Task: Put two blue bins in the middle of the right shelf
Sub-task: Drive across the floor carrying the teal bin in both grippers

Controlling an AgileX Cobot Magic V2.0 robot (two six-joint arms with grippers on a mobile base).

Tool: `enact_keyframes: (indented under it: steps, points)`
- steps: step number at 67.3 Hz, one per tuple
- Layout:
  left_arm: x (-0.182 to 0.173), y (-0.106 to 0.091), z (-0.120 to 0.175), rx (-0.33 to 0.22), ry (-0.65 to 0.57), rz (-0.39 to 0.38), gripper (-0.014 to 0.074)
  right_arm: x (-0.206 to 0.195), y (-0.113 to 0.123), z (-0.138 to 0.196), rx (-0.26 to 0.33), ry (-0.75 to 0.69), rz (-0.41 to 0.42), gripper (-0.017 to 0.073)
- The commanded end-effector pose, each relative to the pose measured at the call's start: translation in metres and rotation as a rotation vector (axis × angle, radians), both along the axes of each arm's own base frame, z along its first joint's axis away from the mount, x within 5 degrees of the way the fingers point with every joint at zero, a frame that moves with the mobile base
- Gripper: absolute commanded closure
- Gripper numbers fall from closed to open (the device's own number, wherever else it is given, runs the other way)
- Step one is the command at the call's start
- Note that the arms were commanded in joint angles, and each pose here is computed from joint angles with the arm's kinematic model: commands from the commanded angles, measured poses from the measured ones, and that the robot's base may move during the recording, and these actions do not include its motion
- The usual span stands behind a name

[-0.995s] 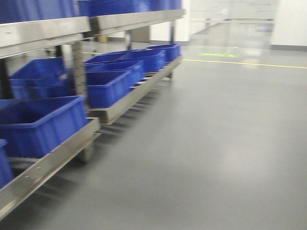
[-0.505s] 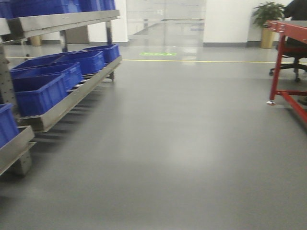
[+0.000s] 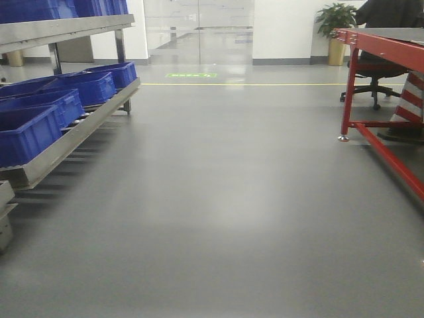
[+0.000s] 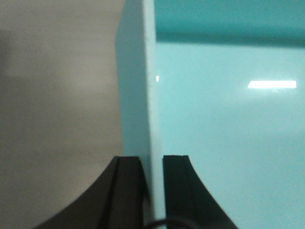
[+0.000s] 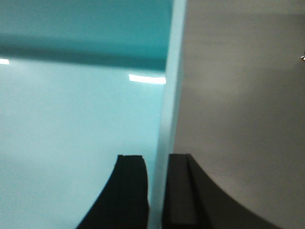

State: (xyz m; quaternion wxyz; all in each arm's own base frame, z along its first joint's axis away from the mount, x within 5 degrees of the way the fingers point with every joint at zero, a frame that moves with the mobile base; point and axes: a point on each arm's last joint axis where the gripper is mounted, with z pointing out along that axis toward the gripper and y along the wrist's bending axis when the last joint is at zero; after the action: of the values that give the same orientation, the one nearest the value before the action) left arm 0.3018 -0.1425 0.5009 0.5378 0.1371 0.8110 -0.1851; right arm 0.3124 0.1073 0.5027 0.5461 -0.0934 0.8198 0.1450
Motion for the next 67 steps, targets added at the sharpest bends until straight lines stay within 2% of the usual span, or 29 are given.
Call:
enact_keyframes:
  steps: [1,67]
  points:
    - [-0.0078,-0.0048,0.0119,-0.087,-0.036,-0.036,0.0704,-0.0062,0.0027,0.0131,0.051,-0.069,0.026,0.0711]
    - [-0.0078,-0.0048,0.0119,-0.087,-0.036,-0.036,0.0704,-0.0062,0.0027,0.0131,0.051,-0.069,0.026,0.0711]
